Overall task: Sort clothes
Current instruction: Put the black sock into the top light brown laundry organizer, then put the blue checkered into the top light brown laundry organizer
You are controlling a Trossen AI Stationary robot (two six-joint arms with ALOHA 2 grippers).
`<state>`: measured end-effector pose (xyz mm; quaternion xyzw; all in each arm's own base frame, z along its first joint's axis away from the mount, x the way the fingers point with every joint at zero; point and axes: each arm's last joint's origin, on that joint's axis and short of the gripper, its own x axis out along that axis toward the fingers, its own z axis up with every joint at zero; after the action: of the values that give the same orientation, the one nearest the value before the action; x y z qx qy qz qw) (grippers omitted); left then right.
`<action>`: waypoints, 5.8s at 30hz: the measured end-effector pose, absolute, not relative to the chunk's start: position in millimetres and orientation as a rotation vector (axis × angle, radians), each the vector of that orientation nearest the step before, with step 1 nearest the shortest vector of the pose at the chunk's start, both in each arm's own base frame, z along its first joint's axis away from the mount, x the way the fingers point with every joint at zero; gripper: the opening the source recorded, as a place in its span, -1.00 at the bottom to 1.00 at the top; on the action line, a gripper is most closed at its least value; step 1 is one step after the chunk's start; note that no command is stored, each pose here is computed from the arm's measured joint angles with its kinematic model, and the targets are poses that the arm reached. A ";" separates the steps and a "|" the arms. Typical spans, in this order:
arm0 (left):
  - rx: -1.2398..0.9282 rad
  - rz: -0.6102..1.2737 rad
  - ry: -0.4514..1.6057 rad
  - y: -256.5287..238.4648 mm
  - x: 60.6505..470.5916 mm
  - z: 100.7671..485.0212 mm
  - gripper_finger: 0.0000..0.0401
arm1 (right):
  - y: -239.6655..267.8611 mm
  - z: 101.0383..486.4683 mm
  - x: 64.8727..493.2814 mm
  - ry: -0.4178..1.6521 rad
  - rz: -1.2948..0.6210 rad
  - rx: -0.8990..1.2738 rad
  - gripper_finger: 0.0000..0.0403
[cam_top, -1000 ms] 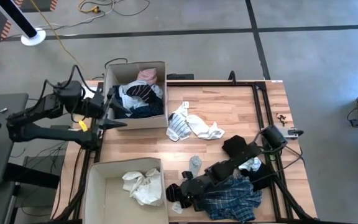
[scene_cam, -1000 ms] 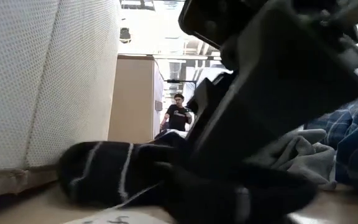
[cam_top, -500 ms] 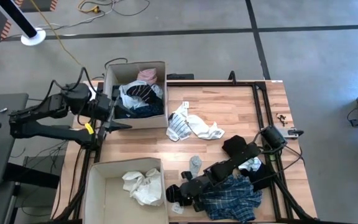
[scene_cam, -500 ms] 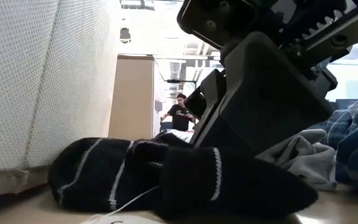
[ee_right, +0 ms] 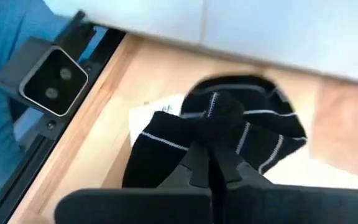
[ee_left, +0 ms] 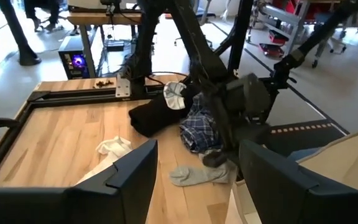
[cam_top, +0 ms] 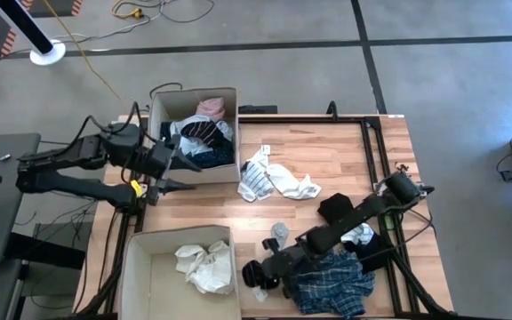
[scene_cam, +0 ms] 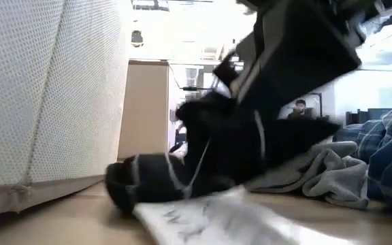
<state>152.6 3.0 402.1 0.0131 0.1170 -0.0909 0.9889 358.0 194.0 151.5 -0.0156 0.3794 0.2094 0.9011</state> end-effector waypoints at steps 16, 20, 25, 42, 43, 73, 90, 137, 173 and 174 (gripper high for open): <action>0.092 -0.220 0.309 -10.9 167.1 390.9 0.11 | 129.6 273.9 326.1 0.571 0.307 -0.255 -1.00; 0.151 -0.239 0.347 -16.2 172.8 385.5 0.11 | 102.7 300.8 319.8 0.483 0.262 -0.330 -1.00; 0.213 -0.234 0.381 -20.7 179.6 380.1 0.11 | 63.0 330.2 312.9 0.372 0.168 -0.421 -1.00; 0.260 0.005 0.458 -17.3 176.9 375.3 0.11 | -48.7 361.5 327.5 0.051 -0.093 -0.489 -1.00; 0.256 0.005 0.457 -17.5 177.9 375.2 0.11 | -52.0 361.0 329.7 0.031 -0.087 -0.481 -1.00; 0.236 -0.031 0.305 -49.2 197.3 332.5 0.11 | -228.3 342.0 408.3 0.037 -0.062 -0.179 -0.99; 0.235 -0.025 0.296 -49.3 197.6 333.4 0.11 | -280.4 318.4 408.6 0.198 0.075 0.142 -0.03; 0.248 -0.184 0.275 -86.4 196.1 329.8 0.11 | -61.6 318.2 321.1 1.375 0.019 0.307 0.44; 0.367 -0.203 0.179 -92.9 205.1 334.0 0.11 | 233.2 246.8 256.4 1.550 -0.135 0.374 0.91; 0.366 -0.203 0.176 -92.9 205.2 334.4 0.11 | 236.5 242.5 255.9 1.560 -0.145 0.368 0.95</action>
<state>205.2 -92.9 334.4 0.1813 0.0872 -0.1005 0.9744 255.9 236.5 242.5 0.1650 0.6984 -0.0651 0.6933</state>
